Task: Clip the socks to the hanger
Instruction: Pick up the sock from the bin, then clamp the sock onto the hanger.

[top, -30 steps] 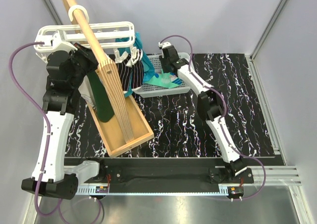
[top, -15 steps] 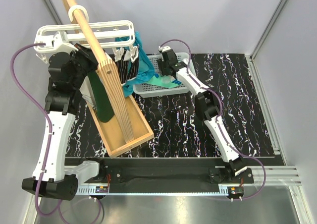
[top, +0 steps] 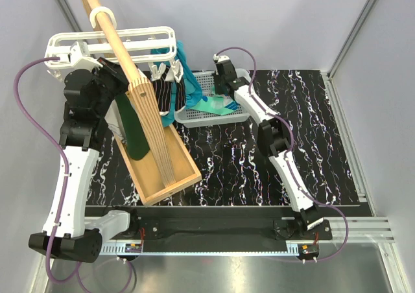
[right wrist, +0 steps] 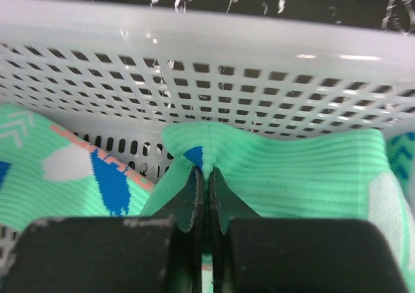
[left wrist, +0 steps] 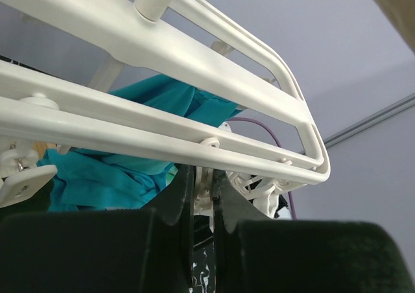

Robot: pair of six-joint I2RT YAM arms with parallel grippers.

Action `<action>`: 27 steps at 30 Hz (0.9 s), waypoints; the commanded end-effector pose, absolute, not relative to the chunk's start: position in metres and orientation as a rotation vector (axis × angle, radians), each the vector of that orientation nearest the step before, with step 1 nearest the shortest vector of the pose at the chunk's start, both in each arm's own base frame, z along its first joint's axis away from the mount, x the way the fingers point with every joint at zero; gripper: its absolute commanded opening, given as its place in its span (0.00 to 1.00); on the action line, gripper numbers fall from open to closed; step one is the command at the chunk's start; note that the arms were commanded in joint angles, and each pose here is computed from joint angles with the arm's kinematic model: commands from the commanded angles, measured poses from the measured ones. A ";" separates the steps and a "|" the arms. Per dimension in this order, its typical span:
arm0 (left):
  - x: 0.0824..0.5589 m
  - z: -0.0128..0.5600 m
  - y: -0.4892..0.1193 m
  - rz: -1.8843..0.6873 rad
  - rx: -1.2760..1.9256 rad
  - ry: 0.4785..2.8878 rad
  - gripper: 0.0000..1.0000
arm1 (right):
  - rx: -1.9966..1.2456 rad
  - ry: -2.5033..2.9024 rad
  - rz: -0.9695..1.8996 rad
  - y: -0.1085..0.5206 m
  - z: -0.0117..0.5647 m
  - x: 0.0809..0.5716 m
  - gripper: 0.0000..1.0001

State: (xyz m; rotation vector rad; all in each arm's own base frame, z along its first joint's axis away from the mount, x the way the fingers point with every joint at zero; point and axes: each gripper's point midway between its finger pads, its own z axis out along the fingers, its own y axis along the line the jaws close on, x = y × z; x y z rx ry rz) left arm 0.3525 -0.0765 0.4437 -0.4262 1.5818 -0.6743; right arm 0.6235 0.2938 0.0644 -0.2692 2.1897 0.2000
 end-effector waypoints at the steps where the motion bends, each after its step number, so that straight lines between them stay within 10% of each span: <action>1: 0.343 0.433 -0.081 -0.688 -0.411 1.624 0.00 | -0.162 1.957 0.335 0.291 0.226 0.620 0.00; 21: 0.325 0.441 -0.086 -0.763 -0.426 1.590 0.00 | -0.404 1.791 1.174 0.332 0.387 0.274 0.00; 27: 0.319 0.444 -0.090 -0.796 -0.411 1.580 0.00 | -0.422 1.780 1.422 0.358 0.406 0.251 0.00</action>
